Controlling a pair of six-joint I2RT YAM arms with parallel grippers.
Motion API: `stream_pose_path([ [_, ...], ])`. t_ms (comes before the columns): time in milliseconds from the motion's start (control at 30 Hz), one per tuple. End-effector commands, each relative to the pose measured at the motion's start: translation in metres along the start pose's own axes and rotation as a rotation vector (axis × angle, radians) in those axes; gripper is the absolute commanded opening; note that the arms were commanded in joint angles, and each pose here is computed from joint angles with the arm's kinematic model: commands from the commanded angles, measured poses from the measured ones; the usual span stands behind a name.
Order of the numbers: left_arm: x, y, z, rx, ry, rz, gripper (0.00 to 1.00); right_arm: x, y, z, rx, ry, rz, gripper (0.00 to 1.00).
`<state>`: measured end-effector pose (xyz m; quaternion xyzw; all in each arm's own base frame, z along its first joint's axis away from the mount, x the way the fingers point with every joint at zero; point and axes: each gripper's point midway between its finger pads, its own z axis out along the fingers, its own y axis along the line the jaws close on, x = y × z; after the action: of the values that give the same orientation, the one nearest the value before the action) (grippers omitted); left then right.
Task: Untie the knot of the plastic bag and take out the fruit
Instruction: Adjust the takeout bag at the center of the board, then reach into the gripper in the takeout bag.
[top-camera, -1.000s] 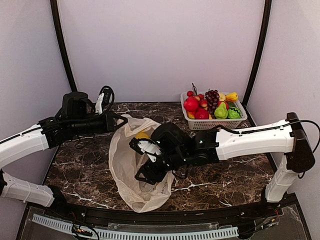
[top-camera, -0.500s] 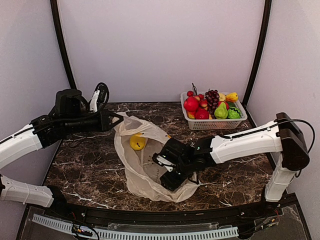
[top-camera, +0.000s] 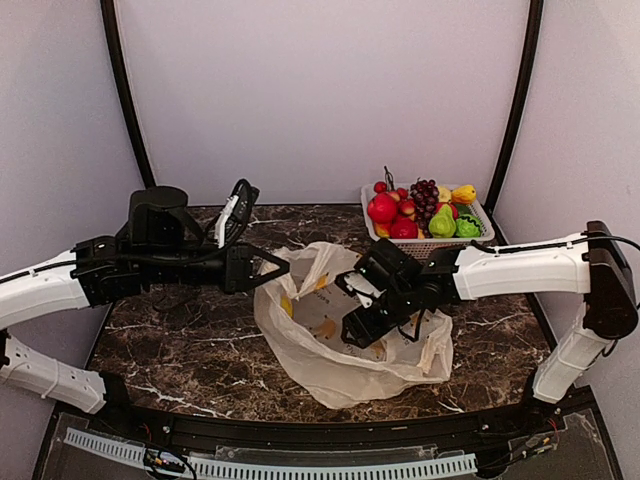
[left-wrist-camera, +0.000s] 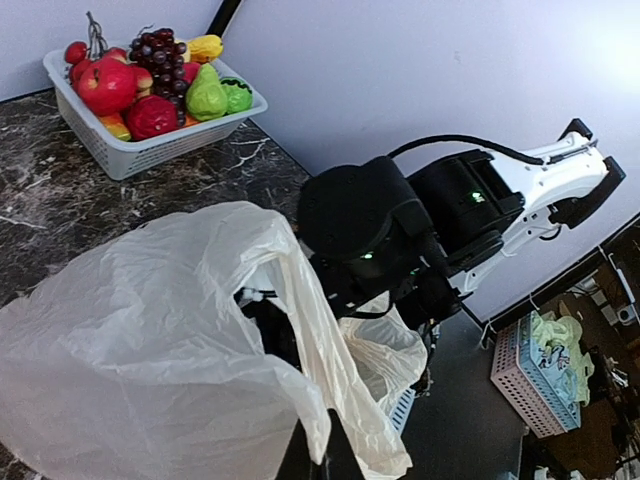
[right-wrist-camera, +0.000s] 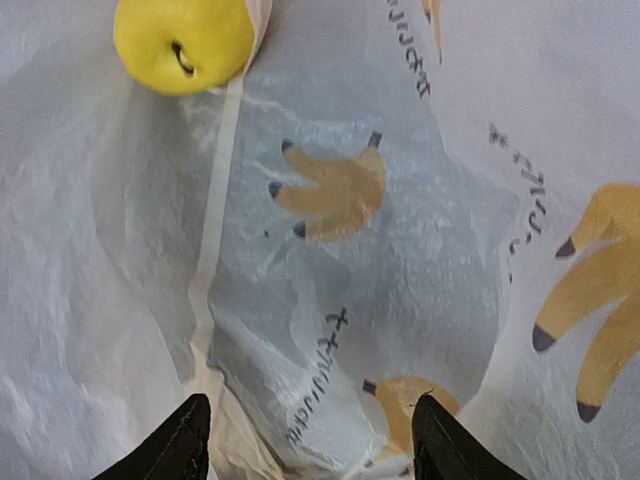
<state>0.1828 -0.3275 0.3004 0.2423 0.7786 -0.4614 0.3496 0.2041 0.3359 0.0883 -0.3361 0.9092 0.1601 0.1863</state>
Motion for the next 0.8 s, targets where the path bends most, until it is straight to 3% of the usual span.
stream_pose_path([
  [0,-0.025,-0.06,0.007,0.141,-0.091,0.008,0.01,-0.035,0.039,-0.013,-0.194,-0.116,0.014,0.67],
  [167,-0.02,-0.085,0.024,0.181,-0.083,0.025,0.01,-0.046,0.063,-0.007,-0.332,-0.145,0.047,0.73],
  [300,-0.006,-0.066,0.031,0.11,-0.062,0.01,0.04,-0.04,0.078,0.0,-0.386,-0.134,0.06,0.8],
  [567,0.02,-0.018,-0.004,-0.104,-0.03,-0.014,0.7,-0.02,0.091,0.013,-0.409,-0.087,0.056,0.84],
  [667,0.035,0.001,-0.025,-0.187,-0.001,-0.058,0.87,-0.014,0.097,0.013,-0.426,-0.078,0.05,0.85],
  [767,0.057,0.019,-0.038,-0.245,0.038,-0.113,0.96,-0.004,0.106,0.012,-0.446,-0.059,0.029,0.87],
])
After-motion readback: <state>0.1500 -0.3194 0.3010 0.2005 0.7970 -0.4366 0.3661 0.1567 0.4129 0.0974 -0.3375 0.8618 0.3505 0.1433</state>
